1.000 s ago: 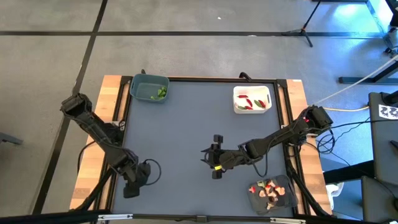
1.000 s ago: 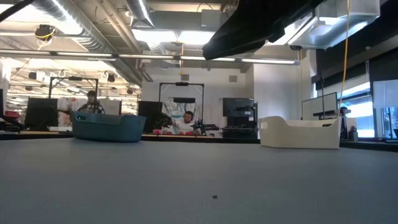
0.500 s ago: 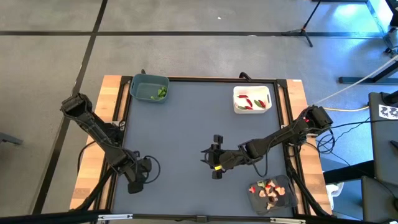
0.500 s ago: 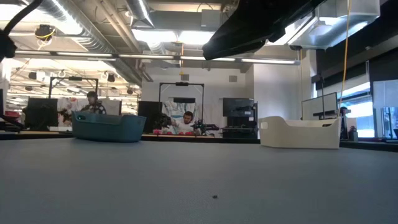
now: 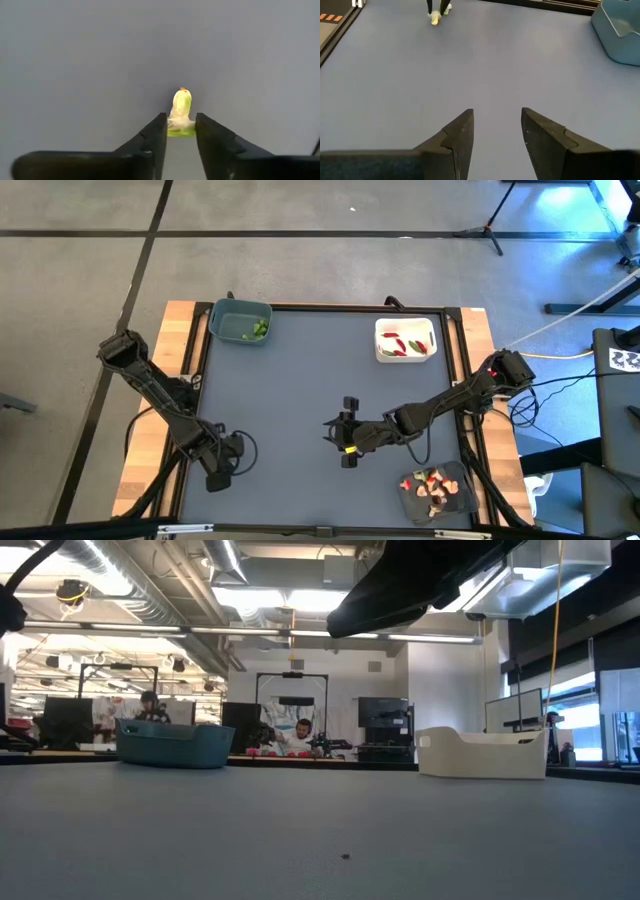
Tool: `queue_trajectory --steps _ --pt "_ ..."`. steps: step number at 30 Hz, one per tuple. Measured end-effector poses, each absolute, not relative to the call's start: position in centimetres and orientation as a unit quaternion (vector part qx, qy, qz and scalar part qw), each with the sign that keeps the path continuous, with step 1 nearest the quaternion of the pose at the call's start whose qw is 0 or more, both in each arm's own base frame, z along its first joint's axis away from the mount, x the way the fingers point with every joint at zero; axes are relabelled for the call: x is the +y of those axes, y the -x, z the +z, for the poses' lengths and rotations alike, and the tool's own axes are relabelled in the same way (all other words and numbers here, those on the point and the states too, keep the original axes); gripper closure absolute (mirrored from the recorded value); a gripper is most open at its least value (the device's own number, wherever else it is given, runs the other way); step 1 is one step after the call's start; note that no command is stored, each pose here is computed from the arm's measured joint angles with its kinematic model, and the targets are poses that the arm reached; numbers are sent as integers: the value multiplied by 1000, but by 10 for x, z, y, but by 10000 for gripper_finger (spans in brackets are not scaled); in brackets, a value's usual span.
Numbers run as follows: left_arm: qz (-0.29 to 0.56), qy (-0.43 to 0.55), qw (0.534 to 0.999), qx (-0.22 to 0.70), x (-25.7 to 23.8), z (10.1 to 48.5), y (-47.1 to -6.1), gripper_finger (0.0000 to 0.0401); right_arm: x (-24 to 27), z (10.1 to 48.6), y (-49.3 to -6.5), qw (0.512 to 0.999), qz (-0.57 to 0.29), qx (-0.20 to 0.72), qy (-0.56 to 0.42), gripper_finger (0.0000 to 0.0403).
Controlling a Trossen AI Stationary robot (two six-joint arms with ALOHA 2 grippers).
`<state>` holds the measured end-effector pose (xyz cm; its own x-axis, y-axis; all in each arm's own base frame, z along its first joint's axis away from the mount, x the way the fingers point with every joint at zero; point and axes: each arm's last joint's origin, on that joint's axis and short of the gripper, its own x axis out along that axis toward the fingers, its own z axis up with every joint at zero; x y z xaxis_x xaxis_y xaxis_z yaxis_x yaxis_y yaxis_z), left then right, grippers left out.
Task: Sort produce into baskets
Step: Put the green mushroom into the black bin
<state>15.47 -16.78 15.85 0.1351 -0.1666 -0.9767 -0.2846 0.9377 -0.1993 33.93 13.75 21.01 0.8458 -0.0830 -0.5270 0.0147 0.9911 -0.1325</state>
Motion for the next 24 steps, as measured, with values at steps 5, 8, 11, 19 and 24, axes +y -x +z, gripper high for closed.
queue_trajectory --steps 5,8,11,19,24 --pt "-7 137 747 651 -177 152 -157 340 138 210 -339 959 -25 277 62 237" --pt "-3 118 745 656 -181 142 -160 343 138 210 -339 959 -26 277 62 237" --pt "7 114 742 661 -183 135 -162 341 137 210 -339 958 -26 278 62 237" --pt "-15 117 731 672 -186 130 -163 382 137 210 -339 958 -26 278 63 237" --pt "-19 127 724 678 -188 131 -163 396 137 210 -339 958 -26 278 63 237"
